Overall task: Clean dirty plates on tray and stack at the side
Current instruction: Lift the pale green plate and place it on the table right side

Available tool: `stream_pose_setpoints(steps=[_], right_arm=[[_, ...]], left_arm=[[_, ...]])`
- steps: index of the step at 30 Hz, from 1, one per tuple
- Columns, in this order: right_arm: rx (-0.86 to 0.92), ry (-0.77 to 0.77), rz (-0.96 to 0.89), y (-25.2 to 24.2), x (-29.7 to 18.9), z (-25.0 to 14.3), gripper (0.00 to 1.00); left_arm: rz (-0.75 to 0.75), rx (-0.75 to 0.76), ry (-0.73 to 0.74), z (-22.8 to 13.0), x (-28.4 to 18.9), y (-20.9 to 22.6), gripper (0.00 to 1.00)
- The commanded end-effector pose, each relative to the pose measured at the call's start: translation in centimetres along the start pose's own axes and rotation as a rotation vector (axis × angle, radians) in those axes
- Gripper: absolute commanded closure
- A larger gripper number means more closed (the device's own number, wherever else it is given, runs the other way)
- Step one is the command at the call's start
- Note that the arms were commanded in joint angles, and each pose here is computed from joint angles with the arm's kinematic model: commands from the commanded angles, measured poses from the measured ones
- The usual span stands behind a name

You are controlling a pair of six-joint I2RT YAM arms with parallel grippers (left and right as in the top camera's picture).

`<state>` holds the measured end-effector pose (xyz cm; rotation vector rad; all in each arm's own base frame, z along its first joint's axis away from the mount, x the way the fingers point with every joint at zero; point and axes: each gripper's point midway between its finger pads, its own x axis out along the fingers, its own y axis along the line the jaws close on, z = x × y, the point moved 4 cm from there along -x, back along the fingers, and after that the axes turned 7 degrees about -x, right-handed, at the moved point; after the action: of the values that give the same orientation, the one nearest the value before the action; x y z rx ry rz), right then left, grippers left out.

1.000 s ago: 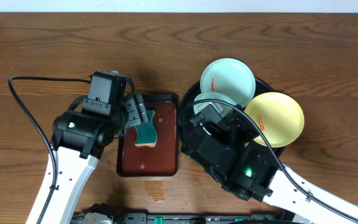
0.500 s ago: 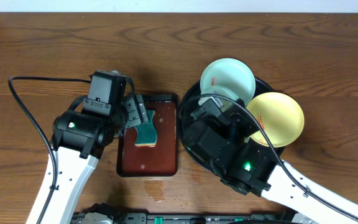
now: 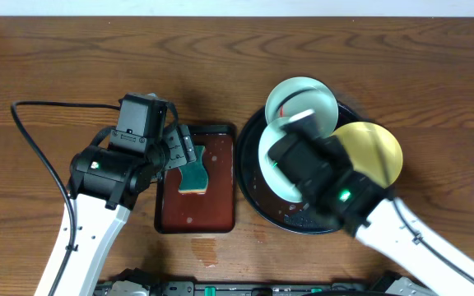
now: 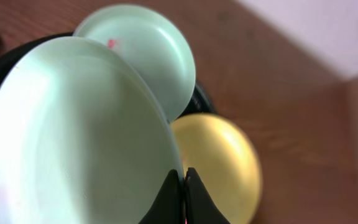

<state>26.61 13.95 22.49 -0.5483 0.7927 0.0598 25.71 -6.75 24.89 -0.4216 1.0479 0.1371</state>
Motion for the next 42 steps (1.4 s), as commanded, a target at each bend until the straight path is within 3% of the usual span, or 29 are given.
stream_pose_setpoints(steps=[1, 8, 13, 19, 23, 29, 37, 39, 42], right_arm=[[0.281, -0.002, 0.239, -2.3, -0.9, 0.9, 0.99], [0.705, -0.012, 0.325, -13.2, 0.2, -1.8, 0.99], [1.025, 0.041, 0.104, -22.5, 2.3, -8.3, 0.99], [1.289, 0.113, -0.094, -29.2, 4.5, -15.9, 0.99], [1.390, 0.192, -0.144, -30.8, 6.7, -19.9, 0.99], [1.456, 0.397, -0.114, -29.4, 11.5, -24.9, 0.99], [1.382, 0.499, -0.070, -28.1, 14.4, -27.3, 0.98], [1.380, 0.495, -0.074, -28.2, 14.4, -27.3, 0.87], [1.344, 0.353, 0.084, -28.0, 14.7, -24.3, 0.50]], left_arm=[[0.013, 0.003, -0.005, 0.1, 0.0, 0.2, 0.16], [0.013, 0.003, -0.005, 0.1, 0.0, 0.2, 0.16], [0.013, 0.003, -0.005, 0.1, 0.0, 0.2, 0.16], [0.013, 0.003, -0.006, 0.1, 0.0, 0.2, 0.16], [0.013, 0.003, -0.005, 0.1, 0.0, 0.2, 0.16], [0.013, 0.003, -0.005, 0.1, 0.0, 0.2, 0.16], [0.013, 0.003, -0.005, 0.1, 0.0, 0.2, 0.16], [0.013, 0.003, -0.005, 0.1, 0.0, 0.2, 0.16], [0.013, 0.003, -0.006, 0.1, 0.0, 0.2, 0.16]])
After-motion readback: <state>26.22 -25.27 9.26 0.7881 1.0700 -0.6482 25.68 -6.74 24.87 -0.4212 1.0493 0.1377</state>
